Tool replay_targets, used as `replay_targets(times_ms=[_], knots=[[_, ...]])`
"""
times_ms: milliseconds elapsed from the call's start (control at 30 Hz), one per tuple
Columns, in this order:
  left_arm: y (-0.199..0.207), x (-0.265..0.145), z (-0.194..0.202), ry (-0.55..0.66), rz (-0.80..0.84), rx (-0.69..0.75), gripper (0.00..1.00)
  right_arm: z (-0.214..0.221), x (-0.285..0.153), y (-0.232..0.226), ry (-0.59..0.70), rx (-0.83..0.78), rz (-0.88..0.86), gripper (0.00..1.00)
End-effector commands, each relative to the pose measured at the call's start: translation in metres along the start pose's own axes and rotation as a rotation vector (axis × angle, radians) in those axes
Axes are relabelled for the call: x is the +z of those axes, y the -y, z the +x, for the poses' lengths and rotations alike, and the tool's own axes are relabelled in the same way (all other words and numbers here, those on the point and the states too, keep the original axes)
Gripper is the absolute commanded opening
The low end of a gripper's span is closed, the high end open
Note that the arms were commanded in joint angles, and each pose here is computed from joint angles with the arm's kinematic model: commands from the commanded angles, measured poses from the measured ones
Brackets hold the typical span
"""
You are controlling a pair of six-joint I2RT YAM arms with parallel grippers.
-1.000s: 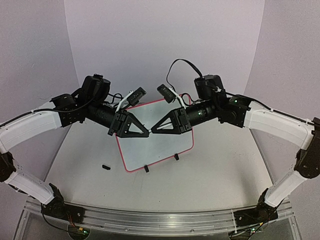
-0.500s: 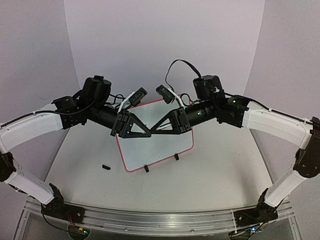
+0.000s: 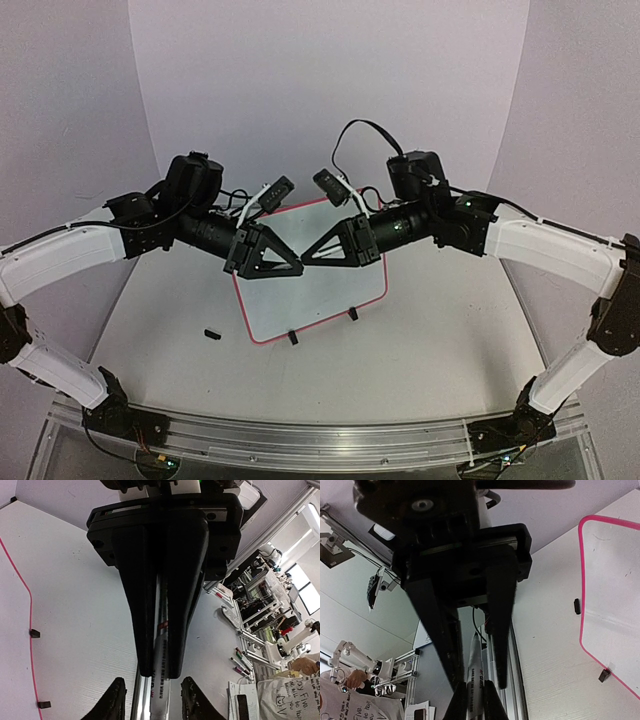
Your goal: Write a sentence on the whiteboard
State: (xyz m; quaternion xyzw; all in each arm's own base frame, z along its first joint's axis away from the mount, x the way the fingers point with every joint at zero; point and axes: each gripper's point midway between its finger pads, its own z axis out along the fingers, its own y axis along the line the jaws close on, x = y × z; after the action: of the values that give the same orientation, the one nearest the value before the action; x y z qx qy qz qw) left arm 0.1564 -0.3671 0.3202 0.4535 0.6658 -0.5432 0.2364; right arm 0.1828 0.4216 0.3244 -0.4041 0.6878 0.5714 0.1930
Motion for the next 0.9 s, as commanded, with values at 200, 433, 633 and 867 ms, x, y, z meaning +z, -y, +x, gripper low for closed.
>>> replay_targets(times_ms=[200,433,633,867], knots=[[-0.007,-0.069,-0.029,0.082,-0.358,0.151,0.87,-0.029,-0.05,0.018,0.221,-0.126,0.301,0.0],[-0.051,-0.137,-0.032,0.121,-0.65,0.164,0.9,-0.029,-0.04,0.027,0.289,-0.182,0.425,0.0],[-0.089,-0.15,-0.006,0.05,-0.808,0.122,0.86,-0.039,-0.027,0.035,0.377,-0.18,0.427,0.0],[-0.123,-0.157,0.019,0.027,-0.827,0.045,0.69,-0.044,-0.006,0.046,0.391,-0.174,0.409,0.0]])
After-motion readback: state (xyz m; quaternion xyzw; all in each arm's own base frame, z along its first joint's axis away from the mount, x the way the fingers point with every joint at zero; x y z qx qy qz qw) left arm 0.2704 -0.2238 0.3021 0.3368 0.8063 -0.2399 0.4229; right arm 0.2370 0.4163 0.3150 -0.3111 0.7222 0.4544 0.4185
